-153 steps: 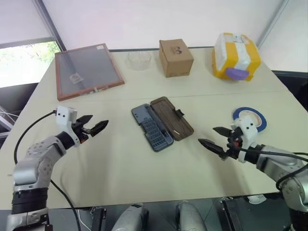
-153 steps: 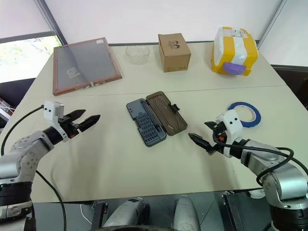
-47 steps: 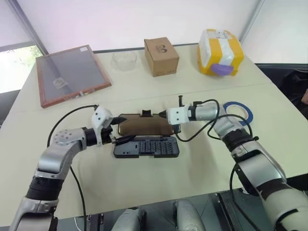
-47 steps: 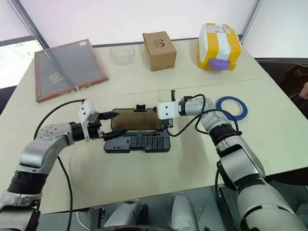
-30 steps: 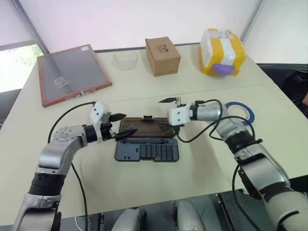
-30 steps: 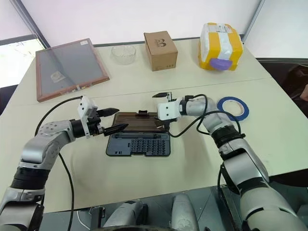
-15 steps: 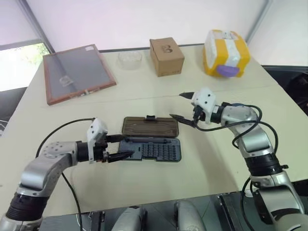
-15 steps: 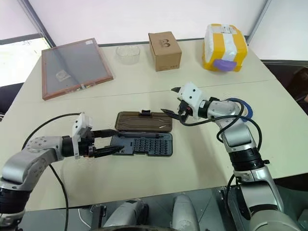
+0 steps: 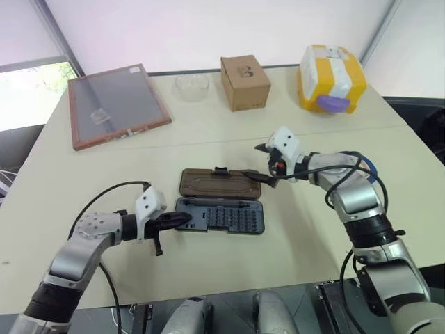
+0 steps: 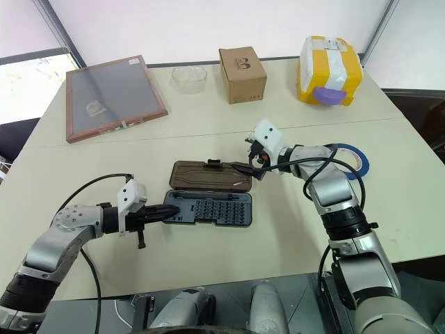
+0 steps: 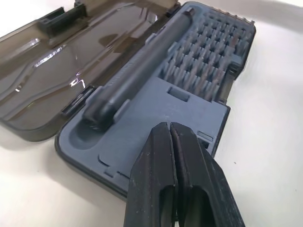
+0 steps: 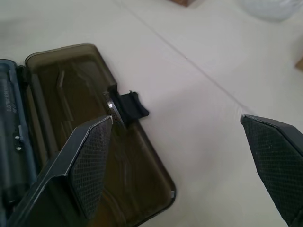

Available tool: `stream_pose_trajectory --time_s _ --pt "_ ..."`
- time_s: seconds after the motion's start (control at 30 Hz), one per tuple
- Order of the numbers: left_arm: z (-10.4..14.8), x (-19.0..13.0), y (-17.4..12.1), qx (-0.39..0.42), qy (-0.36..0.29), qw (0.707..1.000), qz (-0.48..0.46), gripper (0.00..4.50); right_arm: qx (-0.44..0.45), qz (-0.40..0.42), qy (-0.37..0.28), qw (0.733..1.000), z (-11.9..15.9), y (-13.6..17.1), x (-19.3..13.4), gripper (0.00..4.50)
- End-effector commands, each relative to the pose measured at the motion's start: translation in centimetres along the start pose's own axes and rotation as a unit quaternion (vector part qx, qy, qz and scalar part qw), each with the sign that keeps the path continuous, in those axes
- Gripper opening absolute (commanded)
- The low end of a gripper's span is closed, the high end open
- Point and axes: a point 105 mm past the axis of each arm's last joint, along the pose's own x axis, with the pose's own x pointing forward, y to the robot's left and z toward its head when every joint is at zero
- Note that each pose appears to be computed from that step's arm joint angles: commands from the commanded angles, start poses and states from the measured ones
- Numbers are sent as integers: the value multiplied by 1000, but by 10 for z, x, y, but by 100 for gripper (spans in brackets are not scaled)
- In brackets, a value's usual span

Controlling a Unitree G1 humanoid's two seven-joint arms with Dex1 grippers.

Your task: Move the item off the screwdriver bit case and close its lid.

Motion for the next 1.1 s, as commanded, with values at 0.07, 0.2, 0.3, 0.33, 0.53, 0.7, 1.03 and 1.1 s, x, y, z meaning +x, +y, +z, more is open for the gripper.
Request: stream_pose_trajectory --time_s 0.07,0.2,0.3,0.33,0.53,0.7,1.03,1.1 --pt "-31 2 -10 -22 50 998 -7 8 20 42 37 998 -11 6 15 450" --pt "-36 4 -10 -26 51 998 0 8 51 39 68 996 -19 -2 31 450" --pt "-37 5 -11 -30 48 998 6 8 68 33 83 994 -22 -10 40 450" --pt "-38 6 -11 -32 47 998 7 8 73 32 87 993 -23 -12 41 450" --pt "-42 8 -15 -40 44 998 16 3 82 49 143 985 -43 -14 48 424" --pt "-44 10 -19 -45 41 998 18 0 49 102 186 976 -62 -1 49 208" --pt "-43 13 -23 -47 36 998 24 0 -119 137 206 961 -76 9 58 7" --pt "-42 12 -23 -47 36 998 28 0 -197 106 174 959 -62 -1 58 7"
